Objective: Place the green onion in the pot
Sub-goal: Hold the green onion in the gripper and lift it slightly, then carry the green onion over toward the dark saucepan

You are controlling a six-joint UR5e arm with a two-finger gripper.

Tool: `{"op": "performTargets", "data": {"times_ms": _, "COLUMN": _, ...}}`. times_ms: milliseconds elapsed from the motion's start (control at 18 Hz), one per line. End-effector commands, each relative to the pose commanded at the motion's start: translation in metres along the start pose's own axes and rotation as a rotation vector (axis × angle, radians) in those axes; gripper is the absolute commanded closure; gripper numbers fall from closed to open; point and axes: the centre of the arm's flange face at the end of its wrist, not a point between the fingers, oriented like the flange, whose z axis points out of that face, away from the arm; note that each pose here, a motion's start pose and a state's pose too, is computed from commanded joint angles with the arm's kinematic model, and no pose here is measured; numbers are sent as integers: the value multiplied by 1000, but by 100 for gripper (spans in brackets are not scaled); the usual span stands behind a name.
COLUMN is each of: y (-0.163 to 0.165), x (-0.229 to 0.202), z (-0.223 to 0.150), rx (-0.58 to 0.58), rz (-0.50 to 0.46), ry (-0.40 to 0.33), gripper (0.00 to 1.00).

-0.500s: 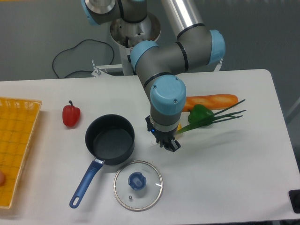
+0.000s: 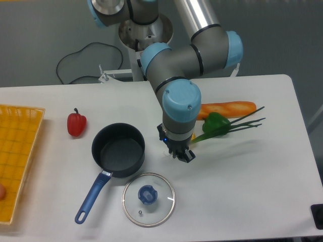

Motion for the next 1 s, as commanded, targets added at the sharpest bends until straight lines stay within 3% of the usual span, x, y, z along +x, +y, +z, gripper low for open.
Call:
{"op": "performTargets", "data": {"times_ms": 278, "y": 0, "x": 6, "z": -14, "rx": 12, "rz": -46, "ry": -15, "gripper": 77}}
{"op": "performTargets", "data": {"times_ms": 556, "y": -16, "x": 18, "z": -27, "rx": 109, "rz": -119, "ry": 2, "gripper": 77}}
{"op": "performTargets", "data": {"times_ms": 1000, "y": -77, "x": 67, "z": -38, "rx": 159, "rz": -246, "ry": 34, "gripper": 77}}
